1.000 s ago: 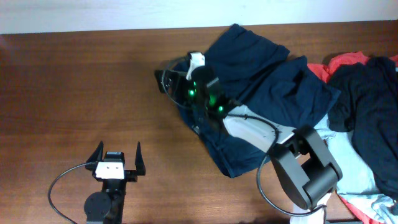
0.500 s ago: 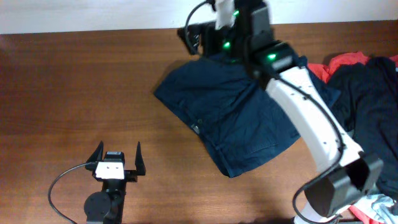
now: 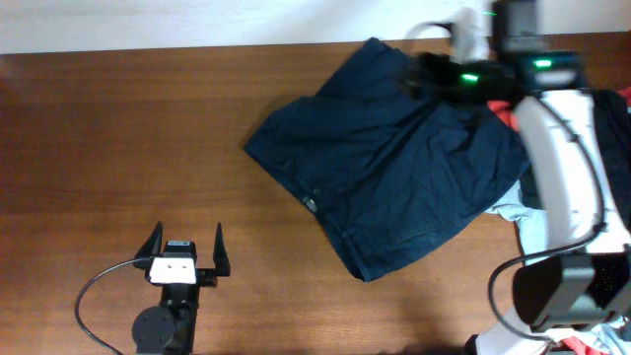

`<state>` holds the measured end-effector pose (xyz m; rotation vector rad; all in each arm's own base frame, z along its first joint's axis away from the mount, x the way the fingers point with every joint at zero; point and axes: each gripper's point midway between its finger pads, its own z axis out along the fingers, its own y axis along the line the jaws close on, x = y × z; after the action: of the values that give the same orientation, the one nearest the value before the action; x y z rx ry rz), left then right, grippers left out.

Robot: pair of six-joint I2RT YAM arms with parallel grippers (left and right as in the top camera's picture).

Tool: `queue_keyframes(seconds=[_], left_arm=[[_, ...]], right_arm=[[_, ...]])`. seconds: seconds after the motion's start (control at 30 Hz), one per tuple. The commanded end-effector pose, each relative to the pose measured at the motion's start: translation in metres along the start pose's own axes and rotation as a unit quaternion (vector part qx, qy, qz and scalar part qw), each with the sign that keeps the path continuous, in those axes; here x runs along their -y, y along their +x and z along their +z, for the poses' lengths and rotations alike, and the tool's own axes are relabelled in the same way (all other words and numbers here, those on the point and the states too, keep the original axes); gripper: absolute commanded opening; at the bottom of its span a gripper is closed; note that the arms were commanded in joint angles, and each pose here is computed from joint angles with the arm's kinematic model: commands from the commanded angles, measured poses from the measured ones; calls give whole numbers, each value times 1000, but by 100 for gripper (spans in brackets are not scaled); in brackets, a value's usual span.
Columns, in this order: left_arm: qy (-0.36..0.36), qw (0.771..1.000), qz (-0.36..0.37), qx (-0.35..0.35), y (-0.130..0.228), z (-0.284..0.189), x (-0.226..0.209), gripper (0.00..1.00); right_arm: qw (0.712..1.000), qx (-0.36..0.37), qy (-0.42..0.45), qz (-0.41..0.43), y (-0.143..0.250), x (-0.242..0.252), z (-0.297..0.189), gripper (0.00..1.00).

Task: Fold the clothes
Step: 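Lift the navy shorts with the right gripper and drop them mid-table, then reach the left gripper to the near-left edge of the shorts and grasp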

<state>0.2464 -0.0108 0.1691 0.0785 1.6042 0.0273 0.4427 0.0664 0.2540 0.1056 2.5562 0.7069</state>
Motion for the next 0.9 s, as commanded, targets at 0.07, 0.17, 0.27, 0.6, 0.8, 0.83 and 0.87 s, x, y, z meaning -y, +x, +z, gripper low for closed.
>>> queue_keyframes(seconds=[0.07, 0.17, 0.27, 0.6, 0.8, 0.83, 0.87], left_arm=[[-1, 1000, 9, 5, 0, 0, 0, 99], [17, 999, 8, 46, -21, -1, 6, 99], [113, 988, 2, 102, -47, -9, 38, 99], [200, 975, -74, 67, -85, -26, 61, 99], [212, 974, -80, 23, -121, -20, 64, 99], [219, 972, -83, 6, -123, -17, 66, 99], [226, 970, -85, -9, -125, -13, 68, 99]], right_arm=[[998, 1, 47, 41, 8, 77, -53, 99], [993, -1, 71, 98, 20, 119, -79, 99], [984, 4, 88, 157, 32, 153, -104, 99], [970, 22, 107, 215, 44, 189, -132, 99], [971, 20, 105, 212, 44, 186, -130, 99], [971, 20, 106, 212, 44, 186, -130, 98], [971, 20, 106, 212, 44, 186, -130, 99]])
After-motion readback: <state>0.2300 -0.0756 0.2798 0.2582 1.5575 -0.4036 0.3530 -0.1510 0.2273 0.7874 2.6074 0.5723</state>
